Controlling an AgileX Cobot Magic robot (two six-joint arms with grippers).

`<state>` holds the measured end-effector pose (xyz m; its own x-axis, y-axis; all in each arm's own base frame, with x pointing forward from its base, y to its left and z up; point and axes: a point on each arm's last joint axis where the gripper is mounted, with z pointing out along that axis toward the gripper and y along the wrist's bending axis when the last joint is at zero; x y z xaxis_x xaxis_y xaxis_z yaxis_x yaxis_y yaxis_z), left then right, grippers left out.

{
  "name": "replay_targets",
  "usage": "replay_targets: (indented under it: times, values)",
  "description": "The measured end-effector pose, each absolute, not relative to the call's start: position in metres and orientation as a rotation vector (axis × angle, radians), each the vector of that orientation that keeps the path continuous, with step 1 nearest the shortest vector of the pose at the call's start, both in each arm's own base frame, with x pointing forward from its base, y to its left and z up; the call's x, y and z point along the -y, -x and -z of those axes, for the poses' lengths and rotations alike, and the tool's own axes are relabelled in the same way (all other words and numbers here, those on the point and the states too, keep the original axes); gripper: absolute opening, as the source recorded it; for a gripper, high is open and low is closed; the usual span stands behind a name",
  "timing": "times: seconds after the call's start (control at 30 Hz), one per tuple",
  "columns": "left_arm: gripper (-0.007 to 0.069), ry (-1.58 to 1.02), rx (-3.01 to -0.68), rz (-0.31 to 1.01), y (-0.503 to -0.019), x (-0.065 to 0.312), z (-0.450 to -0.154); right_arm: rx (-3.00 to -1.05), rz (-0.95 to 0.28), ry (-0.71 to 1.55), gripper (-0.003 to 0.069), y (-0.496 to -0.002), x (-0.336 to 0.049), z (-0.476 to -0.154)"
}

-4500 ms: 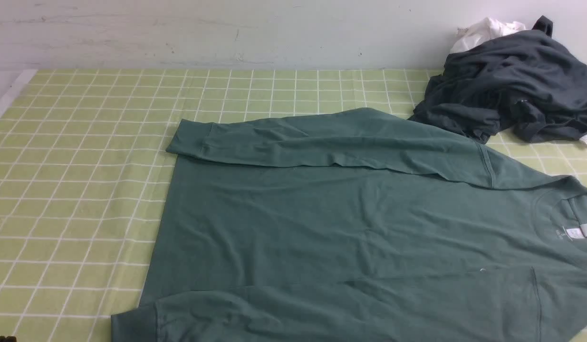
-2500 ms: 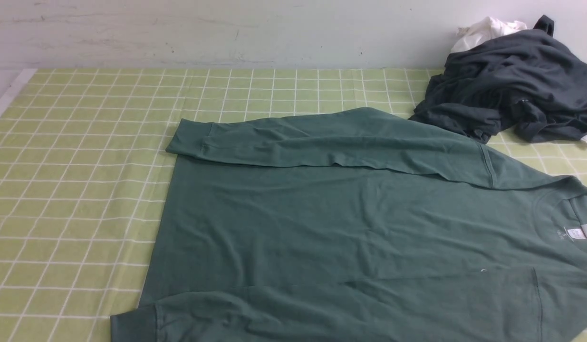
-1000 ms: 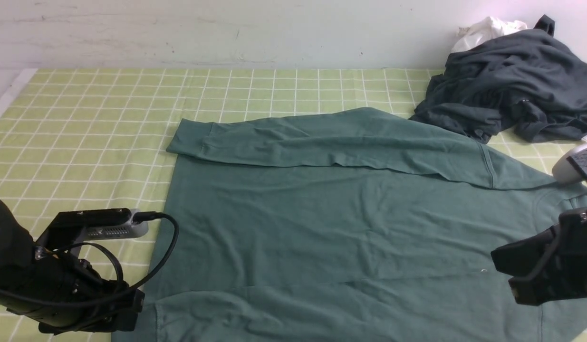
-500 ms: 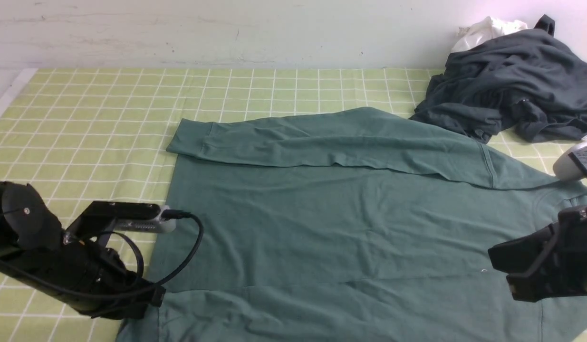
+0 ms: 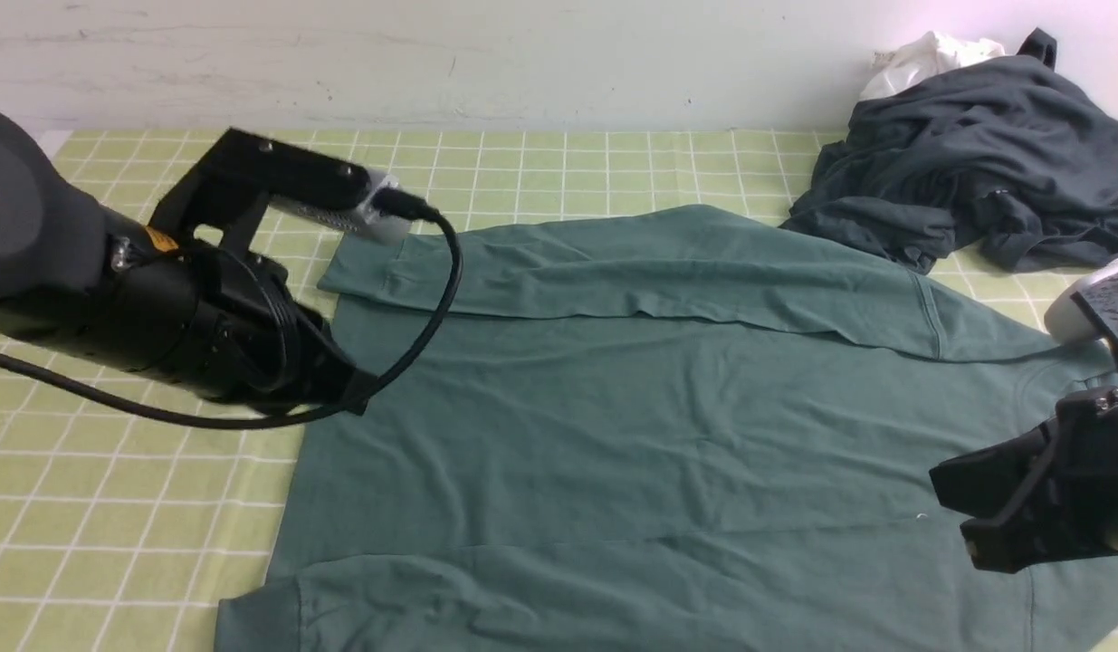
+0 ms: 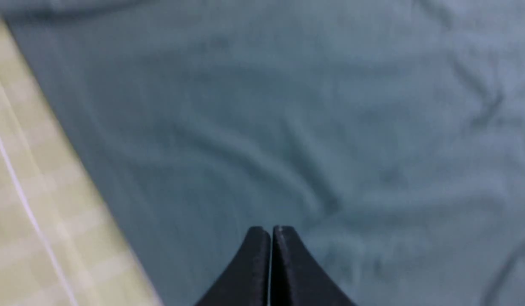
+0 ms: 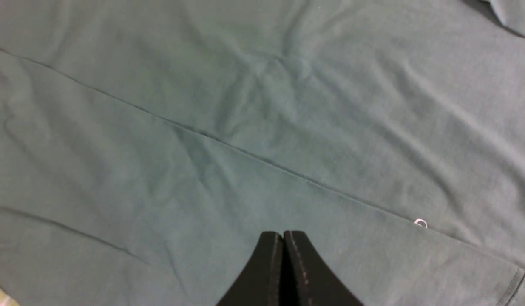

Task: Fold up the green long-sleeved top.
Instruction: Use the left arm to clamp the cuff closest to it, then use the left arm to drag and place the cuff at the centered position on the left edge of the fabric

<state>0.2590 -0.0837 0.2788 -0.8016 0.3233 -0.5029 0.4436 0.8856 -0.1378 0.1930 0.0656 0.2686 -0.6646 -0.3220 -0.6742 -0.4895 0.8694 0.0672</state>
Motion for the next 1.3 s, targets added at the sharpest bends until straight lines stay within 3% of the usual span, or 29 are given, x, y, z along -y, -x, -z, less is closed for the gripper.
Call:
replay_targets:
  times: [0.13,0.3,0.53,0.67,0.83,0.97,1.0,1.03,1.1,1.13,1.3]
  values:
    - [0.0025,-0.531,-2.847,0.307,-0.243,0.073,-0.233,-2.357,-0.318,0.581,-0.0015,-0.195,-0.066,-0.267]
    - [0.0163,-0.381,-2.993,0.247,-0.214,0.062,-0.182,-2.361,-0.334,0.566,-0.0015,-0.196,-0.067,-0.266]
    - [0.0403,-0.125,-2.889,0.200,-0.221,0.058,-0.172,-2.359,-0.349,0.553,-0.0015,-0.196,-0.068,-0.266]
    - [0.0442,-0.081,-2.938,0.147,-0.224,0.055,-0.161,-2.357,-0.353,0.548,-0.0015,-0.196,-0.068,-0.267]
    - [0.0414,-0.057,-2.987,0.121,-0.228,0.055,-0.150,-2.357,-0.353,0.547,-0.0015,-0.196,-0.068,-0.267]
    - [0.0290,-0.052,-2.986,0.130,-0.229,0.056,-0.152,-2.357,-0.353,0.547,-0.0015,-0.196,-0.068,-0.267]
    - [0.0189,-0.067,-2.975,0.127,-0.230,0.056,-0.155,-2.357,-0.353,0.547,-0.0015,-0.196,-0.068,-0.267]
    - [0.0177,-0.070,-2.974,0.125,-0.230,0.056,-0.155,-2.357,-0.353,0.547,-0.0015,-0.196,-0.068,-0.267]
    - [0.0053,-0.113,-2.935,0.119,-0.231,0.055,-0.165,-2.357,-0.354,0.546,-0.0015,-0.196,-0.068,-0.267]
    - [0.0027,-0.127,-2.908,0.124,-0.232,0.055,-0.173,-2.357,-0.355,0.545,-0.0015,-0.196,-0.068,-0.267]
    - [0.0000,-0.205,-2.711,0.144,-0.242,0.058,-0.220,-2.357,-0.355,0.545,-0.0015,-0.196,-0.068,-0.267]
